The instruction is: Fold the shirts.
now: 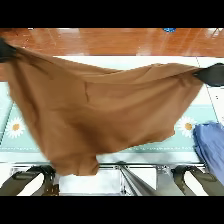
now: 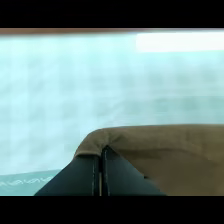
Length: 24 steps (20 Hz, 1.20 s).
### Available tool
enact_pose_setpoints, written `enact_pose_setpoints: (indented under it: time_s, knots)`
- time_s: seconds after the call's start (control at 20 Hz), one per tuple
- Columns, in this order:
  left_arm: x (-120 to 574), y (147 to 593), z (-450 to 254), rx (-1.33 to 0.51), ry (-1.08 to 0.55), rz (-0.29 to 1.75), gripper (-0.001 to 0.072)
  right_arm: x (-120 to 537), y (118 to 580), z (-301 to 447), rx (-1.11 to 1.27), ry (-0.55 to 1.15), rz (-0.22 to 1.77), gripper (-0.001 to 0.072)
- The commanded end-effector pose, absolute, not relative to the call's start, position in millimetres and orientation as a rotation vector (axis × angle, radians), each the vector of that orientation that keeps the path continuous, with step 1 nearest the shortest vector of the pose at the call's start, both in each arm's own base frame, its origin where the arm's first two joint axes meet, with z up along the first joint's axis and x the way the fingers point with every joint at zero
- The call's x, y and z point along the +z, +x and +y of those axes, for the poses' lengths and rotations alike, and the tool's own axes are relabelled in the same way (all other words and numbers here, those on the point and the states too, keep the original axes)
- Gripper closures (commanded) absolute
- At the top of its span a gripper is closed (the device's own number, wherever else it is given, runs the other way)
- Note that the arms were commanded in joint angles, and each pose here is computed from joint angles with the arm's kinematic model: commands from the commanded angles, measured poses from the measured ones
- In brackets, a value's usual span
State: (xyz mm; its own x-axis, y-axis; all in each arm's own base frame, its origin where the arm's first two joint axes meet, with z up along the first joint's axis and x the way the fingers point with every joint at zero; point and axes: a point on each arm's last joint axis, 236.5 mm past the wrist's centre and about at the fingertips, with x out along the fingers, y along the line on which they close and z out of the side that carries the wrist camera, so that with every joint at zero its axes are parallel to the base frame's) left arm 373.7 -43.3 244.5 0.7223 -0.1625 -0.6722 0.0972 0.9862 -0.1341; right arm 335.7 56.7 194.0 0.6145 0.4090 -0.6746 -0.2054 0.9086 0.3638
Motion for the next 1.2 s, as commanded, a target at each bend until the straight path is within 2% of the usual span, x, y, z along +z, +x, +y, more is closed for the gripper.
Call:
enact_pose_setpoints:
  time_s: [0.0,0.25,0.35,0.4,0.45,0.5,0.7,0.85,1.0,1.15]
  knots:
    - [135.3,446.1,-45.0,-0.107,-0.203,0.899,0.0693,116.2,397.5,67.7,0.398,0.355,0.931,0.0691]
    - [49.3,523.1,-79.0,-0.157,-0.458,0.95,0.0693,38.3,512.3,60.7,0.283,0.556,0.903,0.069]
    - [29.9,539.8,-84.6,-0.158,-0.514,0.957,0.0692,22.2,537.9,60.7,0.276,0.618,0.941,0.0687]
    - [23.7,544.3,-85.8,-0.156,-0.526,0.966,0.0677,18.4,547.1,62.9,0.29,0.629,0.952,0.0541]
    - [20.5,545.1,-86.5,-0.146,-0.558,0.988,0.0479,21.4,554.4,69.7,0.321,0.661,0.95,0.0297]
    - [21.3,542.8,-84.9,-0.138,-0.584,1.02,0.0192,30.7,558.3,70.1,0.345,0.677,0.944,0.0293]
    - [66.8,510.5,-27.2,-0.166,-0.54,1.137,0.0201,99.5,552.3,16.7,0.322,0.747,0.898,0.0297]
    - [80.0,453.1,26.2,-0.115,-0.544,1.252,0.0201,115.1,497.9,-34.3,0.269,0.696,0.994,0.0297]
    - [59.8,384.7,40.6,-0.112,-0.551,1.338,0.0201,119.2,453.5,-48.5,0.241,0.678,0.976,0.0297]
    - [-2.6,299.8,41.2,-0.033,-0.68,1.433,0.0202,87.9,404.0,-38.6,0.186,0.695,0.96,0.0297]
